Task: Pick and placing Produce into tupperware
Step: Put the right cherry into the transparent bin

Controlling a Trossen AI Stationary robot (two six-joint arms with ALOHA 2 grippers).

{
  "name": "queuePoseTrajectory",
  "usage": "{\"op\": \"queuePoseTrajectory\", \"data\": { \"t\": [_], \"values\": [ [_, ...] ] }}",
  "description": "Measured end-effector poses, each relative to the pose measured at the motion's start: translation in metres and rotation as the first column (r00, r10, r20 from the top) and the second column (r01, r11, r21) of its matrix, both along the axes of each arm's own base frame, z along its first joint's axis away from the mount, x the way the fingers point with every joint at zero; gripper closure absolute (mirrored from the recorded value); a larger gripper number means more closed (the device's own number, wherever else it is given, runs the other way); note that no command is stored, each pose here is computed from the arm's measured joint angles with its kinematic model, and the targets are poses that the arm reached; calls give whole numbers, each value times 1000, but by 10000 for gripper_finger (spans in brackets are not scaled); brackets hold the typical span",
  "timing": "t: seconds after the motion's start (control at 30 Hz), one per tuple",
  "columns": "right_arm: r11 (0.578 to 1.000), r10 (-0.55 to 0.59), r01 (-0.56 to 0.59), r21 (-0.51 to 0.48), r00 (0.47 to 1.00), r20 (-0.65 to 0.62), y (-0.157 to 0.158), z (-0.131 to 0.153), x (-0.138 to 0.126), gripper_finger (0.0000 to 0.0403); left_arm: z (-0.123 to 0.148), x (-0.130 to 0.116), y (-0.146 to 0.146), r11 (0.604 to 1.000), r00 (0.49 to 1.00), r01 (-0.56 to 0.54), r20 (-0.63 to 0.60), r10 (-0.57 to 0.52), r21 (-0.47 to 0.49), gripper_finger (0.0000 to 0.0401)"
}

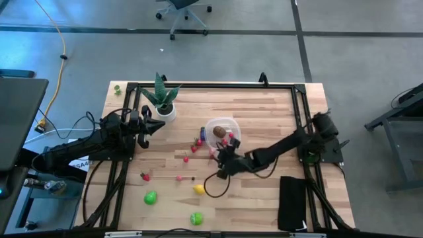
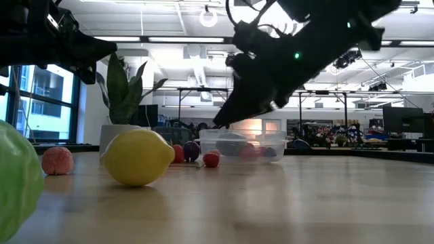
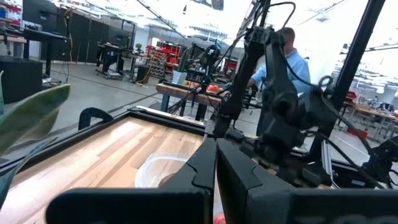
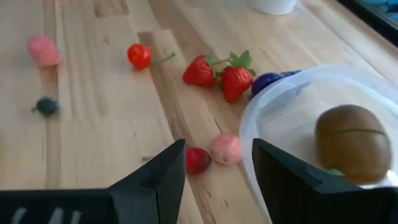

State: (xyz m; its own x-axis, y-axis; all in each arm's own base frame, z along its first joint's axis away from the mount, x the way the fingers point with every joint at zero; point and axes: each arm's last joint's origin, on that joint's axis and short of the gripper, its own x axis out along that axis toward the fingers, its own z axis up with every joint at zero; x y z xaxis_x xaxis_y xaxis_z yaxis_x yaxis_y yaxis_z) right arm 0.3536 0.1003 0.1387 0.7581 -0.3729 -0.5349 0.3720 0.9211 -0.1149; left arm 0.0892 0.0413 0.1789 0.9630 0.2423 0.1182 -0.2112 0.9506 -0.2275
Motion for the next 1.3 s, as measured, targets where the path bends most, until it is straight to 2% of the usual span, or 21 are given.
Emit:
{"op": "queuePoseTrajectory", "data": {
  "t": [0.23,0.67,0.87,1.3],
  "values": [
    [998,-27,26,63,999,20,12,-39,10,227,0,0,0,1000,1000,0,0,0,0,398],
    [988,-102,93,123,992,70,6,-44,15,227,0,0,0,1000,1000,0,0,0,0,398],
    [987,-96,88,136,994,56,4,-55,16,227,0,0,0,1000,1000,0,0,0,0,398],
    [986,-102,92,139,993,66,1,-56,18,228,0,0,0,1000,1000,0,0,0,0,398]
  ]
}}
